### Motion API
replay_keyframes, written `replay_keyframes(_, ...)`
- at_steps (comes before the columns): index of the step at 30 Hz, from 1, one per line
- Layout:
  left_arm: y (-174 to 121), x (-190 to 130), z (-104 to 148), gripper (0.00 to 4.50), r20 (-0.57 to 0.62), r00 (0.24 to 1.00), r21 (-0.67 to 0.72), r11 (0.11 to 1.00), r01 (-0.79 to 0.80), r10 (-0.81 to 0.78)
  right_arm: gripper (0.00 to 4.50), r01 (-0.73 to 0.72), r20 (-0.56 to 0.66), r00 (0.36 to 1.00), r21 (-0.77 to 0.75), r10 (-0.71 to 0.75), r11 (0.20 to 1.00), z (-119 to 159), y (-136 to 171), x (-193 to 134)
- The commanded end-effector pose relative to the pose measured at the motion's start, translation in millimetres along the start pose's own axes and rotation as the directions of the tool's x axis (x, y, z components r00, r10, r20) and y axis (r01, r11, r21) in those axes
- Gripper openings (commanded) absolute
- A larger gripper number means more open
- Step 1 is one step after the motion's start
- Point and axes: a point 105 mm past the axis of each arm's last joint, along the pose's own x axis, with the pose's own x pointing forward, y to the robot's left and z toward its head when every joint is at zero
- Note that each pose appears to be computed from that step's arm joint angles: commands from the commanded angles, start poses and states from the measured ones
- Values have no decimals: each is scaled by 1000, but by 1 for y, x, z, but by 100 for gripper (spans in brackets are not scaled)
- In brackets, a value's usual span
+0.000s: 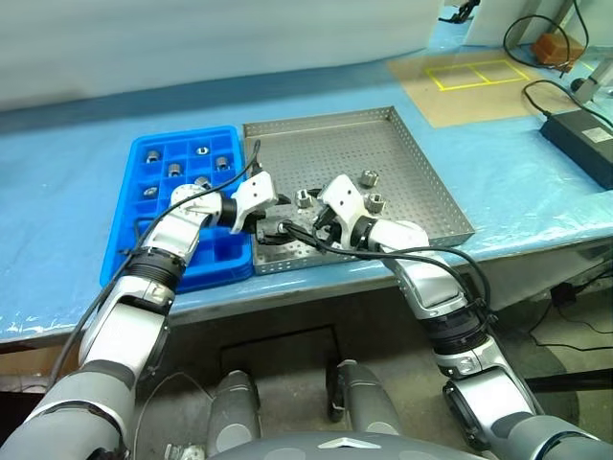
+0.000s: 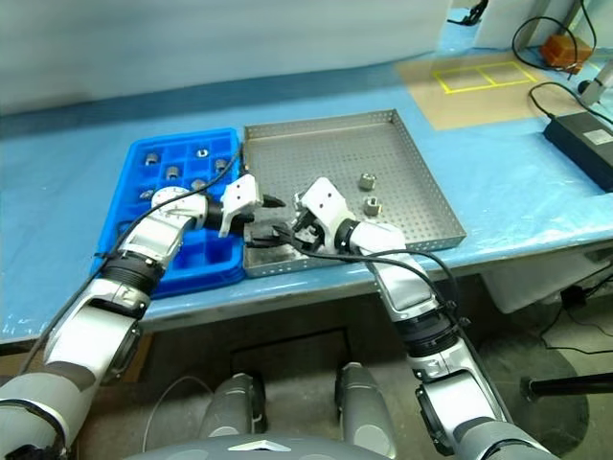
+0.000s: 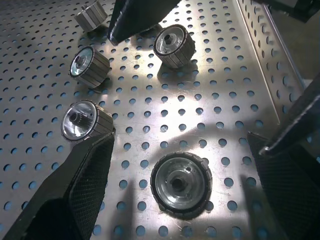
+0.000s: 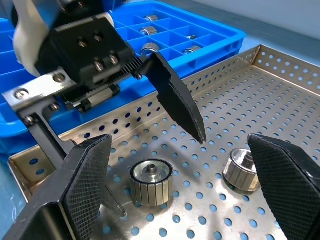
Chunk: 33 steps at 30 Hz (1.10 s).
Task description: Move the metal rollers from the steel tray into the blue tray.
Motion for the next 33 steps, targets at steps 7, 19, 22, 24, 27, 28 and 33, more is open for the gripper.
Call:
replay_keyframes(7,-8,12,-40,387,-264,961,78,991,106,-82,450,58,132,990,-27,-54,998,33,1,-13)
replay_keyframes(19,-1,18,-17,175,-142,985,52,993,103,-95,450,95,126,988,-15,-92,995,32,-4,-19)
replay_keyframes(22,3,15,1,175,-7,997,-1,997,77,-77,450,97,137,986,-8,-95,995,34,-6,-19)
replay_keyframes(24,7,12,10,175,47,998,-19,999,35,-34,450,89,154,984,3,-88,996,36,-6,-18)
replay_keyframes(27,21,-6,23,175,159,979,-56,992,-117,125,450,49,178,983,24,-53,998,41,-3,-15)
replay_keyframes(28,23,-13,25,175,178,969,-72,984,-161,172,450,40,181,982,27,-44,999,42,-3,-14)
replay_keyframes(33,23,-56,20,175,218,876,-194,899,-392,429,450,-11,213,977,34,4,999,48,-2,-6)
